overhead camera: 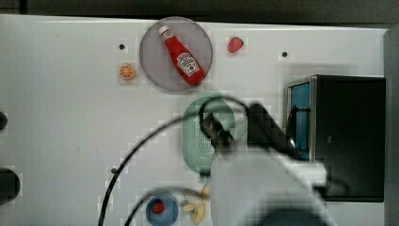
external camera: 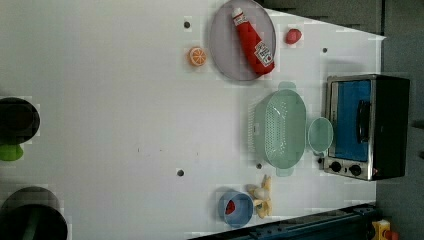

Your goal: Drag strainer right to left.

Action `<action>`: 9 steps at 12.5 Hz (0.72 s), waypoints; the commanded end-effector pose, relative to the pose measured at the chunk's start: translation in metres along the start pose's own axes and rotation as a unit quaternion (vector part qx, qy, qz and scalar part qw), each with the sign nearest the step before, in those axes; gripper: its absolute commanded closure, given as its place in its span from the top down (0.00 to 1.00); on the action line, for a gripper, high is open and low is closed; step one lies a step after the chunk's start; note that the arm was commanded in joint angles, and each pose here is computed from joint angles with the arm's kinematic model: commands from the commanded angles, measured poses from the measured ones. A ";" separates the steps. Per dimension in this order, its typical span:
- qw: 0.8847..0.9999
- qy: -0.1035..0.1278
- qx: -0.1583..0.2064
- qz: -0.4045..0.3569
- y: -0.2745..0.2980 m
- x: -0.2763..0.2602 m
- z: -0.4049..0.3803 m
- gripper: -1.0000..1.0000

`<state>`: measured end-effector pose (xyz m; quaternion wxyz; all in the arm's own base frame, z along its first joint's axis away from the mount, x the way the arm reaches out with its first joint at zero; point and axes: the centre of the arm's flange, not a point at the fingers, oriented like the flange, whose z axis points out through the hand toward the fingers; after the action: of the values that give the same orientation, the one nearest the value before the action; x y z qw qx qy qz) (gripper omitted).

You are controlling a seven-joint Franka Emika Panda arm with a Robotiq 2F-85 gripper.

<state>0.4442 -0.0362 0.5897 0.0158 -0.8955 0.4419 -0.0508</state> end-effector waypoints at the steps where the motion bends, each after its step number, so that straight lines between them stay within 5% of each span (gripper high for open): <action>1: 0.993 -0.057 -0.087 0.049 -0.020 0.001 0.127 1.00; 9: 0.970 -0.034 -0.096 0.221 -0.041 -0.005 0.310 1.00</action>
<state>0.5049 -0.0089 0.2764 -0.0440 -0.8158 0.5759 0.0291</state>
